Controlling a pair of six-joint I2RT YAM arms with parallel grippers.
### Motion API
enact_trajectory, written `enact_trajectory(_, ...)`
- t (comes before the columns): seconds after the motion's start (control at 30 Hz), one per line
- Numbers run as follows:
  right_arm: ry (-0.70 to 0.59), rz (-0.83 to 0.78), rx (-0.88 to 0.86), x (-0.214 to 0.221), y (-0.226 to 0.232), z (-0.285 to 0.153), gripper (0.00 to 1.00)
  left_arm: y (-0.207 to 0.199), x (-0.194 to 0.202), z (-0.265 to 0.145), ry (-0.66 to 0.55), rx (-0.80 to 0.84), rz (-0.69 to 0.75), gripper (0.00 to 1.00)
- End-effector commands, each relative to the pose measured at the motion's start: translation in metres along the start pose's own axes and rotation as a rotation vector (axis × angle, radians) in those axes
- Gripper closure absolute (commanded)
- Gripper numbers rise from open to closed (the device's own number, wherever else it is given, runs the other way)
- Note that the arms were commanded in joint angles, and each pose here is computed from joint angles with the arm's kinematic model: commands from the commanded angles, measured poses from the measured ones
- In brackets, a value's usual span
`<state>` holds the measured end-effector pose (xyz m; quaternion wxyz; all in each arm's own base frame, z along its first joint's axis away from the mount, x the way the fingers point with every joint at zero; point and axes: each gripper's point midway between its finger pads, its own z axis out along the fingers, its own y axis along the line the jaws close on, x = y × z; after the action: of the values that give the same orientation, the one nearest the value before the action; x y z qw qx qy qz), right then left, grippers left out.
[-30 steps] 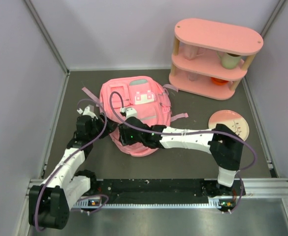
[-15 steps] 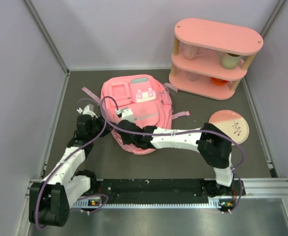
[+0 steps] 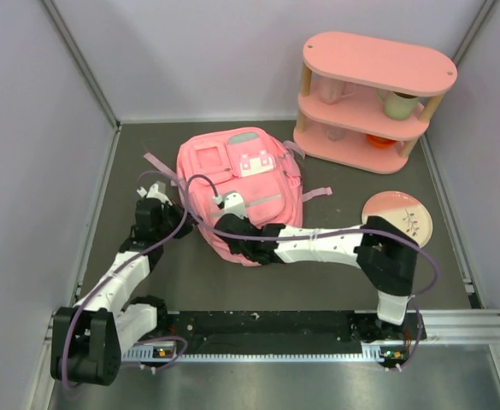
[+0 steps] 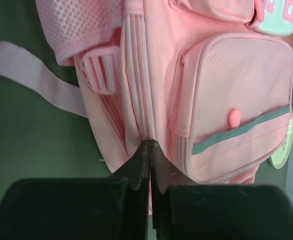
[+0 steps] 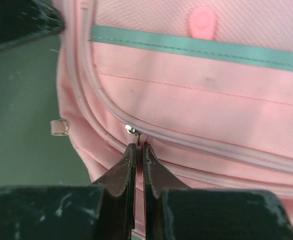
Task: Pack the student bag
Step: Zip the student bag at the center of the board.
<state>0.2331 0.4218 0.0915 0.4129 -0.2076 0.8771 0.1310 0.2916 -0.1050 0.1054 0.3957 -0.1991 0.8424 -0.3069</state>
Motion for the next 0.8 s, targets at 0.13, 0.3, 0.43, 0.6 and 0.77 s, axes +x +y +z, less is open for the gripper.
enact_trajectory(0.13,-0.05,0.033,0.153,-0.012,-0.09,-0.036,1.0,-0.02,-0.035,0.002,-0.066,0.083,0.074,1.0)
enact_trajectory(0.3,-0.046,0.013,0.15,-0.01,-0.12,-0.04,1.0,-0.015,-0.032,0.001,-0.045,0.1,0.06,1.0)
enact_trajectory(0.43,-0.053,0.025,0.055,-0.022,-0.099,-0.043,1.0,-0.055,0.001,-0.004,0.097,0.313,-0.065,0.25)
enact_trajectory(0.6,-0.08,0.051,0.033,-0.035,-0.09,-0.047,1.0,-0.08,0.048,-0.005,0.111,0.376,-0.149,0.01)
enact_trajectory(0.77,-0.093,0.064,0.014,-0.039,-0.086,-0.052,1.0,-0.088,0.053,0.01,0.073,0.359,-0.222,0.02)
